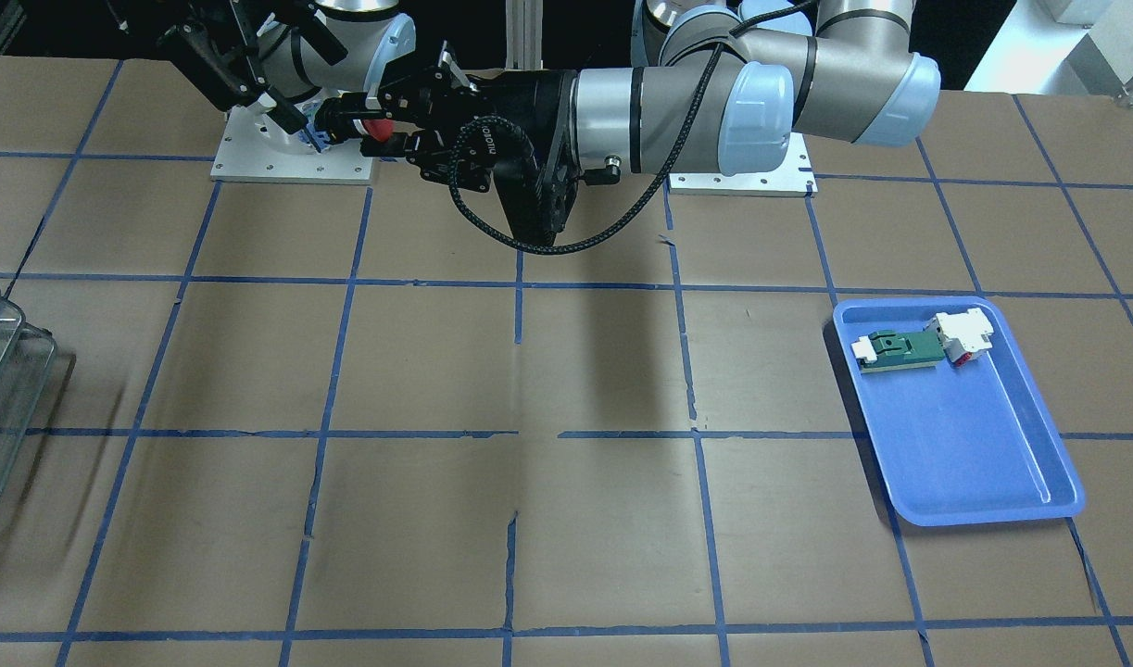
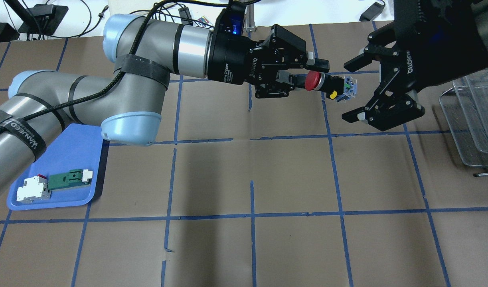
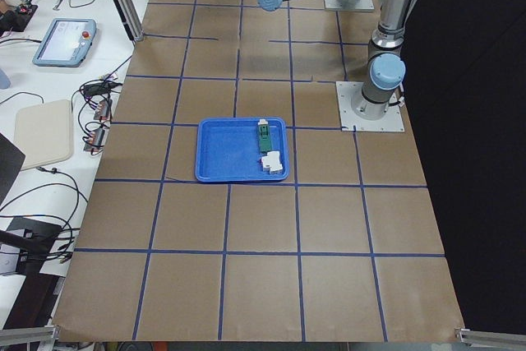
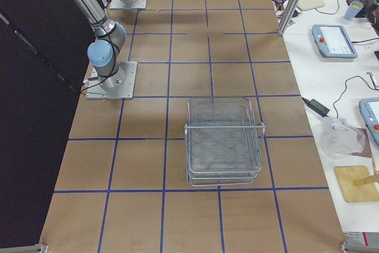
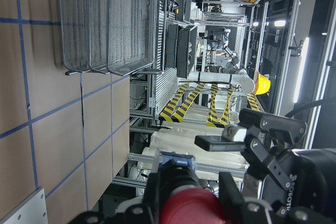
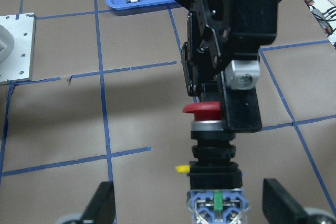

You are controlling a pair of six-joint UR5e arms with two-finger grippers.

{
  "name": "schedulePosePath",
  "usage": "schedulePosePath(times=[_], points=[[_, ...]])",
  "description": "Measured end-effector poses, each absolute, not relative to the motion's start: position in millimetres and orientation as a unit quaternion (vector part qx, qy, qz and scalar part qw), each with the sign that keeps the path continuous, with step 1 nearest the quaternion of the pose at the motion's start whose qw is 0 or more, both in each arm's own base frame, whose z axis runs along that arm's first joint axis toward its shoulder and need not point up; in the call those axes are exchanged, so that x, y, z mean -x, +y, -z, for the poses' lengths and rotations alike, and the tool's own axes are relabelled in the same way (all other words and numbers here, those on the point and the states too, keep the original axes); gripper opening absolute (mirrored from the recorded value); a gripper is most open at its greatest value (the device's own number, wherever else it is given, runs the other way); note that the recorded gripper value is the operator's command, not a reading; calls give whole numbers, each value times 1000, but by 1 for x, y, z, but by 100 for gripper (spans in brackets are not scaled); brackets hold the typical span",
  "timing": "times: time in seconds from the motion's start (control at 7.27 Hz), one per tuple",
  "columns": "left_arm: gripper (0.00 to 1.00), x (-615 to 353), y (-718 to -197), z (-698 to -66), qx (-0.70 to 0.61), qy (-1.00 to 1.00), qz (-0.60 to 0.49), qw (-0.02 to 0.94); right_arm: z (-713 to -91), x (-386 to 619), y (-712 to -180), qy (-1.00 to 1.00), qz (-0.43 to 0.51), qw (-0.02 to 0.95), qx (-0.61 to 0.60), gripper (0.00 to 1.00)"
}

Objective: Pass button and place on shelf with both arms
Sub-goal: 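Align the open right gripper around the button's base held by the left gripper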

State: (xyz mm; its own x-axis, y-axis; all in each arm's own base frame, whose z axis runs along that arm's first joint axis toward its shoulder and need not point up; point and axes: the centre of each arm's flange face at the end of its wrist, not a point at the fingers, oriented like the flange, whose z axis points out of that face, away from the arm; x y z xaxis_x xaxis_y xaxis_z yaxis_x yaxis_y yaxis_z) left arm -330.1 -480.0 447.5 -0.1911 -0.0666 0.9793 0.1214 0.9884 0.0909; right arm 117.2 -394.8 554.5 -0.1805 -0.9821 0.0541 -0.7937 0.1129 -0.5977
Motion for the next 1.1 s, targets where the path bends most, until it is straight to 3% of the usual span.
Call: schedulePosePath(times=[0.41, 0.55, 0.69, 0.83, 1.1], points=[[0, 330, -478, -453, 17, -768, 74, 636, -547, -118, -395, 715, 259, 182, 623, 100], [0, 329, -474, -457, 16, -768, 74, 636, -546, -118, -395, 714, 258, 182, 624, 87], [0, 329, -471, -460, 16, -768, 74, 637, -546, -118, -395, 714, 258, 182, 624, 37], [0, 329, -469, -462, 13, -768, 76, 636, -548, -118, -395, 715, 259, 179, 624, 19], [0, 328, -467, -464, 9, -768, 78, 635, -557, -118, -390, 713, 266, 166, 627, 7]])
